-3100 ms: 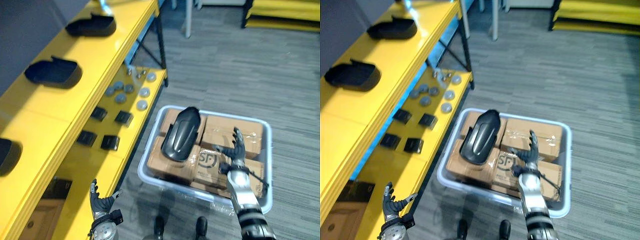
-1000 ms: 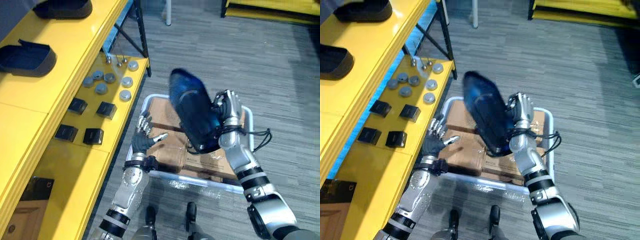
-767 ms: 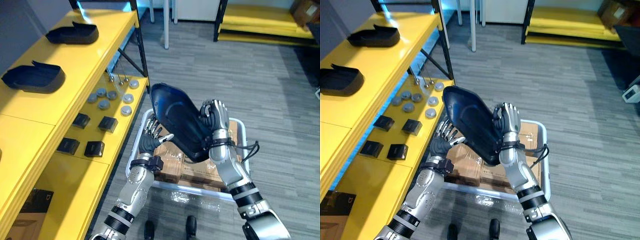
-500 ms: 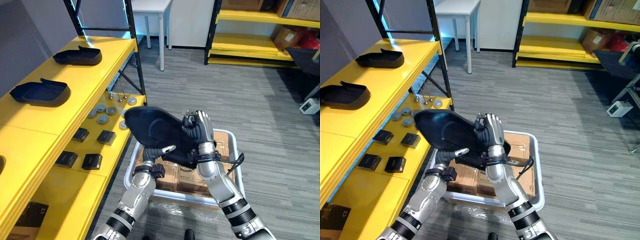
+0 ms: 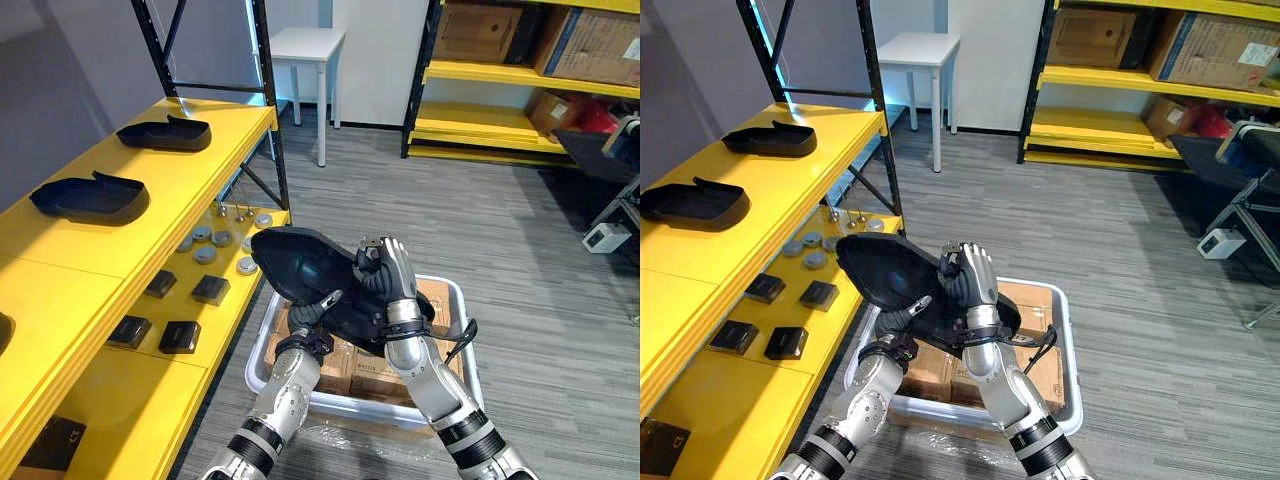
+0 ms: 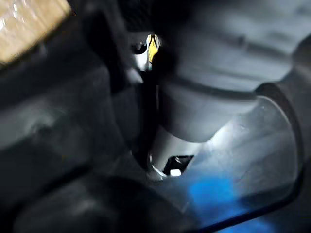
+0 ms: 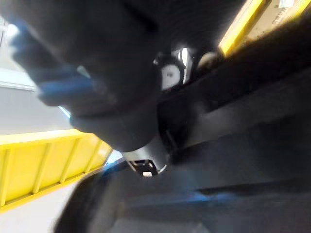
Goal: Walk over and take plastic housings, then place them on the shelf
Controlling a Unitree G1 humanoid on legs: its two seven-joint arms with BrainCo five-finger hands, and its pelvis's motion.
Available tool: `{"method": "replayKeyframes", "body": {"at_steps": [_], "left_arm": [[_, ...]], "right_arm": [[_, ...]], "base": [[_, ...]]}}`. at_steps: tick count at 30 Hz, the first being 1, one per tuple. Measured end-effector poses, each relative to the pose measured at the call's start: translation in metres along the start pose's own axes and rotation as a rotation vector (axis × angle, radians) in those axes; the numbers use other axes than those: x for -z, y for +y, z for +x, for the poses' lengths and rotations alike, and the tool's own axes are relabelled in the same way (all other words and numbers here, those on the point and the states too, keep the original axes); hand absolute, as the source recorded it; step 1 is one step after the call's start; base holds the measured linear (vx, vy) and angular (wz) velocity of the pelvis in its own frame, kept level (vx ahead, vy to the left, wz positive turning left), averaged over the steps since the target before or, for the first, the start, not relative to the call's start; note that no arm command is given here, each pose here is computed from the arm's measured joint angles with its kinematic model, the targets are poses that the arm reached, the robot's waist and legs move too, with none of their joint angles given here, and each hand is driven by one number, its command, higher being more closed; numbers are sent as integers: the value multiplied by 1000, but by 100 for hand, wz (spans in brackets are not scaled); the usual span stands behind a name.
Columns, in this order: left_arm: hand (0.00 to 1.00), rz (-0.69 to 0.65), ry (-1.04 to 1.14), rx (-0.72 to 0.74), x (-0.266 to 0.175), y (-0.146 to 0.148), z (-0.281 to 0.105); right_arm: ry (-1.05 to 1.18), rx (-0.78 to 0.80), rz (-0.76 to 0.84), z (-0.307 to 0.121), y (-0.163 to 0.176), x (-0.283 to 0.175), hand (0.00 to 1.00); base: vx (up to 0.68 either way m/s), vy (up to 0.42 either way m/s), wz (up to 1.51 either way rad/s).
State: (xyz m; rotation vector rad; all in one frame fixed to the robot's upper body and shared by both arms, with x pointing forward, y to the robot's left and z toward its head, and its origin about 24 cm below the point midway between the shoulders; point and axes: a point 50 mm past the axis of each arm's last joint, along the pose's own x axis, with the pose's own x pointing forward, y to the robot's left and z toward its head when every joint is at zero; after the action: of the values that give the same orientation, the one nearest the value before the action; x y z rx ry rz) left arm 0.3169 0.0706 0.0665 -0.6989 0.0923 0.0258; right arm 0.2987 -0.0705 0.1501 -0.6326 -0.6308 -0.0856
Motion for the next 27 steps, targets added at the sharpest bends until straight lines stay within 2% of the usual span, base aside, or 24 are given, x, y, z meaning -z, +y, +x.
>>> {"method": "replayKeyframes", "body": {"at_steps": [4, 5, 9, 13, 18, 22, 24, 27], "left_arm": [[100, -52, -37, -37, -5, 2, 0], [100, -76, -65, -76, -11, 8, 2], [100, -162, -259, -137, -50, 19, -6], [100, -52, -418, -212, -75, 44, -22], [100, 281, -509, -418, -87, 82, -40], [100, 656, -648, -638, -116, 116, -84], [100, 826, -744, -704, -133, 115, -102], [100, 941, -852, -700, -145, 101, -118]], "right_arm": [[-9, 1, 21, -2, 4, -4, 100], [-41, -25, 37, -5, 9, -9, 0], [0, -87, 136, -27, 25, -9, 0], [76, -104, 245, -38, 25, -1, 0], [156, -18, 279, -40, 7, 17, 0], [218, 93, 319, -64, -17, 26, 0], [314, 137, 314, -85, -27, 43, 0], [467, 158, 283, -117, -40, 67, 0]], "base": [[-9, 36, 1], [-29, 27, 11], [-29, 2, 49], [-13, -1, 106], [43, 67, 106], [164, 120, 42], [212, 127, 85], [218, 163, 121]]}}
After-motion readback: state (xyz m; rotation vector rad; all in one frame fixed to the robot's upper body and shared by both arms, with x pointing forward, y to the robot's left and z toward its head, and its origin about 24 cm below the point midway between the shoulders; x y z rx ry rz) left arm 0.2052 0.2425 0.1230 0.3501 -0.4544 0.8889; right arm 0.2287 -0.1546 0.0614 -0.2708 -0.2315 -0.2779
